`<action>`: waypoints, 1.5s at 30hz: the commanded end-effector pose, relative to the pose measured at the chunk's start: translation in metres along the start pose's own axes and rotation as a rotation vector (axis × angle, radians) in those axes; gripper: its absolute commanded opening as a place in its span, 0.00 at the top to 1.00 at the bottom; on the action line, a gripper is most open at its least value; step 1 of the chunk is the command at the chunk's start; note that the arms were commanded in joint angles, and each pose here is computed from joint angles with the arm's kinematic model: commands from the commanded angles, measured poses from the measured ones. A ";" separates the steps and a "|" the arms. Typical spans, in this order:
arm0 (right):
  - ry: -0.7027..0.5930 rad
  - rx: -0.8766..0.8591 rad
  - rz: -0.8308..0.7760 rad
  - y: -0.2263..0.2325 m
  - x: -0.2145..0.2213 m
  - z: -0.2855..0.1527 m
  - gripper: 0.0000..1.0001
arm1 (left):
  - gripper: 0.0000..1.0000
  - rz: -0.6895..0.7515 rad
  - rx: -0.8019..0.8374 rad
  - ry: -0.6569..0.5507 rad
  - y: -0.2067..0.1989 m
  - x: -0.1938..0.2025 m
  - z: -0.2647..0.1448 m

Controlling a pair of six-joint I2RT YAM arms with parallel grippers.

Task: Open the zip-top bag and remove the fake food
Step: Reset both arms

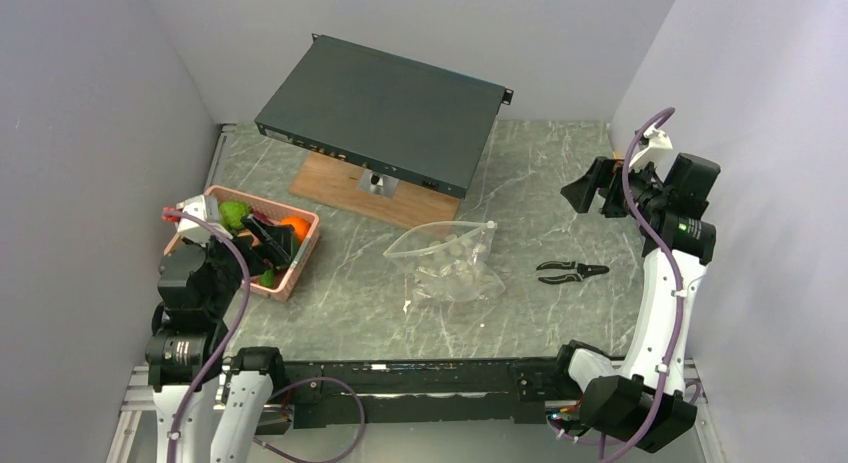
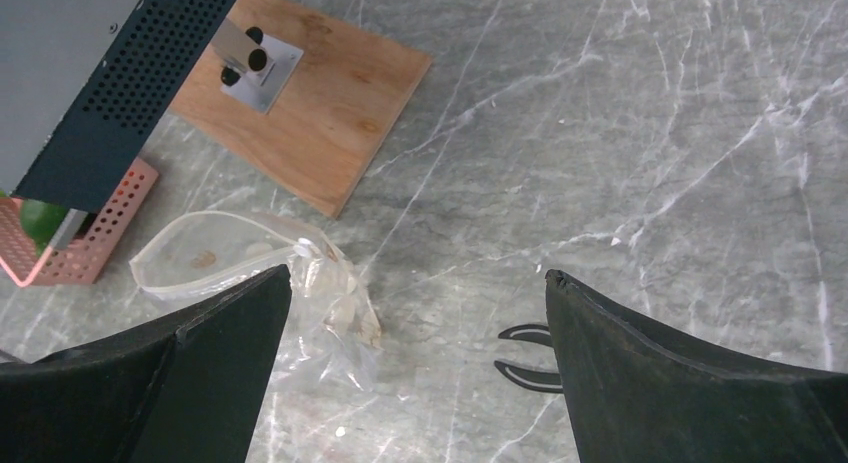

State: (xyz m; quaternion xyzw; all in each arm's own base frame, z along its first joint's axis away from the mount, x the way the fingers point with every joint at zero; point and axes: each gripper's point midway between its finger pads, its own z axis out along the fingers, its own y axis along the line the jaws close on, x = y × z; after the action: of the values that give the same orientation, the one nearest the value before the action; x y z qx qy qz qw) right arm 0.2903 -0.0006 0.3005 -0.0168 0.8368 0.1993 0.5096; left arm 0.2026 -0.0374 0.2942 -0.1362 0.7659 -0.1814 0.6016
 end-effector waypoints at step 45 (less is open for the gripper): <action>-0.011 -0.097 0.153 0.000 -0.002 0.019 0.00 | 0.00 -0.001 0.128 0.016 -0.018 0.006 0.017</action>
State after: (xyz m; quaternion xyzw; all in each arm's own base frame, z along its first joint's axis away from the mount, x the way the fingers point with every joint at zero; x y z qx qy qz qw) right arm 0.3040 0.0064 0.2866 0.0287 0.8320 0.2755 0.4807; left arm 0.2182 -0.0561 0.2892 -0.1032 0.7634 -0.2256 0.5964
